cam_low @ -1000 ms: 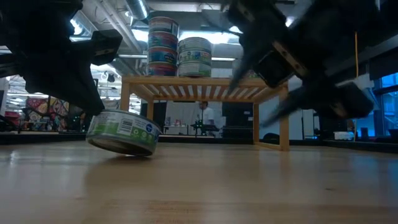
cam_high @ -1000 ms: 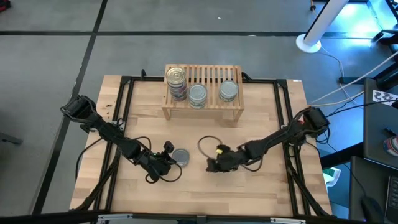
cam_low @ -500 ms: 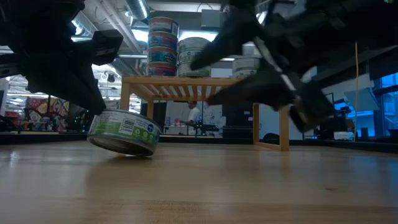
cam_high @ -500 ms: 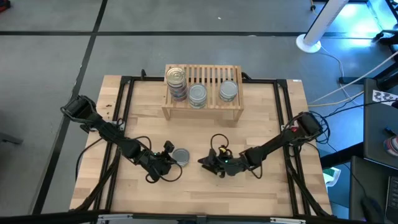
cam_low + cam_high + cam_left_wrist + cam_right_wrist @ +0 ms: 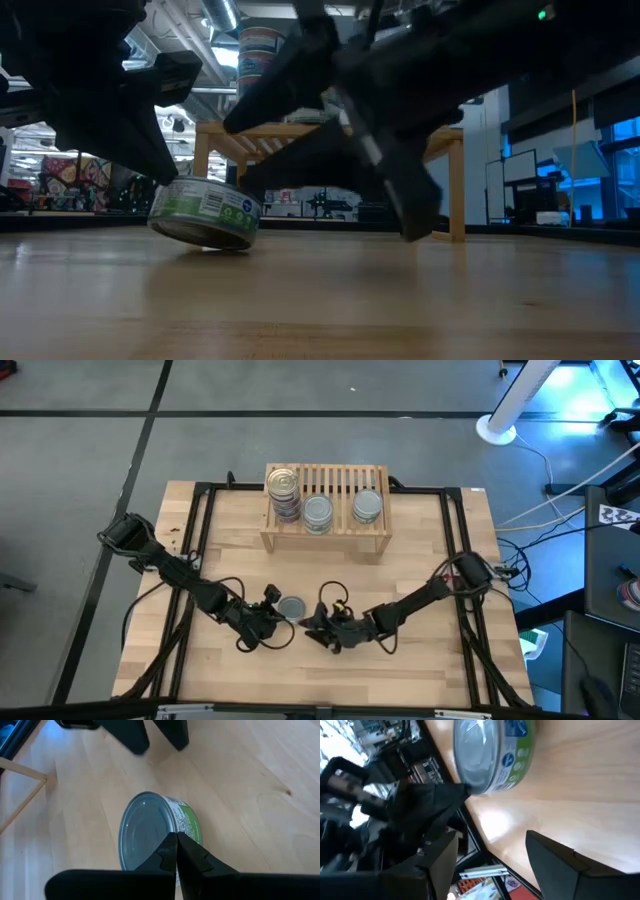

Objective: Stack canned seafood by type on shelf
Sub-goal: Stack the green tuna can on top of the other green tuna can on the shelf

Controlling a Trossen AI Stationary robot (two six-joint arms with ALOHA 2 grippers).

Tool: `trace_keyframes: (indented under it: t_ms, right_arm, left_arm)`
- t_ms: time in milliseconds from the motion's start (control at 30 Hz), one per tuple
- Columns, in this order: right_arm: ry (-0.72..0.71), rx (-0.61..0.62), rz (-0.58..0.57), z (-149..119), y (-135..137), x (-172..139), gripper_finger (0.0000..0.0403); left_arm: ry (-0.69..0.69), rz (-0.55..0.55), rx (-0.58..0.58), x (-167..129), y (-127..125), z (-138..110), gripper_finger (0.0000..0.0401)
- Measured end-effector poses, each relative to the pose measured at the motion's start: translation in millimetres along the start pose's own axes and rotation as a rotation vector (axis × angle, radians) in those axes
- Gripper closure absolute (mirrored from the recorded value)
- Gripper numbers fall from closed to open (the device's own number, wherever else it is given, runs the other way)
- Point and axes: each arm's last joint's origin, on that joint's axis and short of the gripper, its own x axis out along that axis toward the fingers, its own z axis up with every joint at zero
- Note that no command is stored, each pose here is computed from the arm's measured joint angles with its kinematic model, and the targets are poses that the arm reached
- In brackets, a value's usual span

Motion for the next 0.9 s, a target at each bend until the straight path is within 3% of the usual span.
trace_keyframes:
  t_ms: [567, 900]
  right_arm:
    - [-0.082, 0.07, -0.079, 12, -9, 11, 0.0166]
    - [-0.168, 0.092, -0.046, 22, -4, 15, 0.0166]
  left_arm:
    - [0.006, 0.007, -0.008, 1, 3, -1, 0.0401]
    - [0.007, 0.01, -0.009, 2, 4, -1, 0.0401]
